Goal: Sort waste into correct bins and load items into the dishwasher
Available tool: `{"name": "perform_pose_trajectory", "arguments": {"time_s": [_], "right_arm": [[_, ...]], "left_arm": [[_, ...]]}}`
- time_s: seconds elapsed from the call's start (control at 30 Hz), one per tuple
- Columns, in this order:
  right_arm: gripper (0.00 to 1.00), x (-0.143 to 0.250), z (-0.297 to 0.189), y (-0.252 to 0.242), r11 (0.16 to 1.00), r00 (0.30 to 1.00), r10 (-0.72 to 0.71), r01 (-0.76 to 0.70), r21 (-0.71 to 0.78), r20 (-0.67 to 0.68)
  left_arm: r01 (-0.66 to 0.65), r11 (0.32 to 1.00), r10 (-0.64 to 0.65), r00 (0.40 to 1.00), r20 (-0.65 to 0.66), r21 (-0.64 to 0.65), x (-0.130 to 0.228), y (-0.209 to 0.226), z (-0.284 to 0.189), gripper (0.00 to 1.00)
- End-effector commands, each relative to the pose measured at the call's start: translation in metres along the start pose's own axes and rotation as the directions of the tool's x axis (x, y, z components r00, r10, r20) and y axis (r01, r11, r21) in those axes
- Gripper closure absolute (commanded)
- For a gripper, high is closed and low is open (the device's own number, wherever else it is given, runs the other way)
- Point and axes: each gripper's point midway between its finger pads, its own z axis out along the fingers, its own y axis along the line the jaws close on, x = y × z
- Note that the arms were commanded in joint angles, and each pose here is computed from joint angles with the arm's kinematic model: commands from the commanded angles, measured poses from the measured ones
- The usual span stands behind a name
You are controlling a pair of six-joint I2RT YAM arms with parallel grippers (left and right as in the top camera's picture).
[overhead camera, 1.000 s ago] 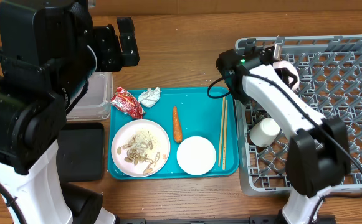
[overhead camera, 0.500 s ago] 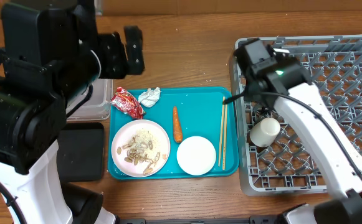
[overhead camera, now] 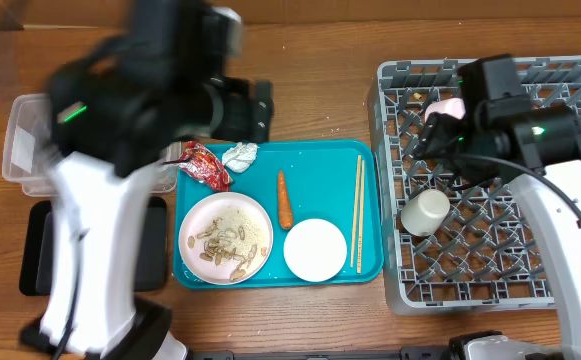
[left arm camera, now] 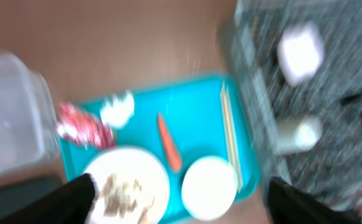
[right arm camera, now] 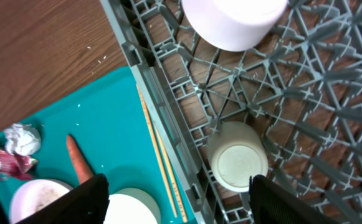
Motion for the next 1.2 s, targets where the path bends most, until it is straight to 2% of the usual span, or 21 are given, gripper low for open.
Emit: {"name": "perform_pose_trajectory", "arguments": {"time_s": [0.0,0.1,0.2,0.4,0.47,0.7,0.87,1.03,1.17], "right_arm": [[0.25,-0.003,-0.01,-0.001,0.996,0.999,0.048,-0.049,-0.071,-0.01],[0.25,-0.006,-0.01,-0.008,0.994,0.997,0.081,-0.082,-0.075,-0.016],[0.24,-0.009,-0.01,-0.015,0.992,0.994,0.104,-0.105,-0.064,-0.016],[0.2,-0.01,-0.01,-0.019,0.991,0.993,0.116,-0.117,-0.057,-0.016],[0.2,-0.011,-0.01,-0.019,0.991,0.993,0.116,-0.117,-0.057,-0.016],[0.17,-0.01,-0.01,-0.02,0.992,0.993,0.116,-0.117,-0.055,-0.018],[0.17,-0.01,-0.01,-0.02,0.992,0.993,0.117,-0.117,-0.054,-0.019],[0.17,-0.008,-0.01,-0.021,0.992,0.993,0.117,-0.118,-0.05,-0.025],[0.17,-0.007,-0.01,-0.021,0.992,0.993,0.112,-0.114,-0.047,-0.028]], "left_arm": [[-0.075,0.997,0.07,0.966,-0.249,-0.011,0.036,-0.005,0.066,0.27],[-0.128,0.992,0.109,0.899,-0.424,-0.018,0.072,-0.004,0.114,0.36],[-0.165,0.986,0.141,0.84,-0.524,0.002,0.103,-0.007,0.152,0.38],[-0.282,0.956,0.274,0.755,-0.596,0.082,0.161,-0.022,0.205,0.4],[-0.307,0.947,0.301,0.743,-0.598,0.096,0.173,-0.024,0.218,0.48],[-0.336,0.936,0.332,0.744,-0.58,0.104,0.197,-0.022,0.25,0.67],[-0.363,0.929,0.343,0.772,-0.536,0.072,0.195,-0.015,0.268,0.67],[-0.365,0.928,0.351,0.79,-0.502,0.074,0.188,-0.018,0.274,0.71],[-0.347,0.935,0.334,0.783,-0.524,0.077,0.186,-0.021,0.263,0.75]]}}
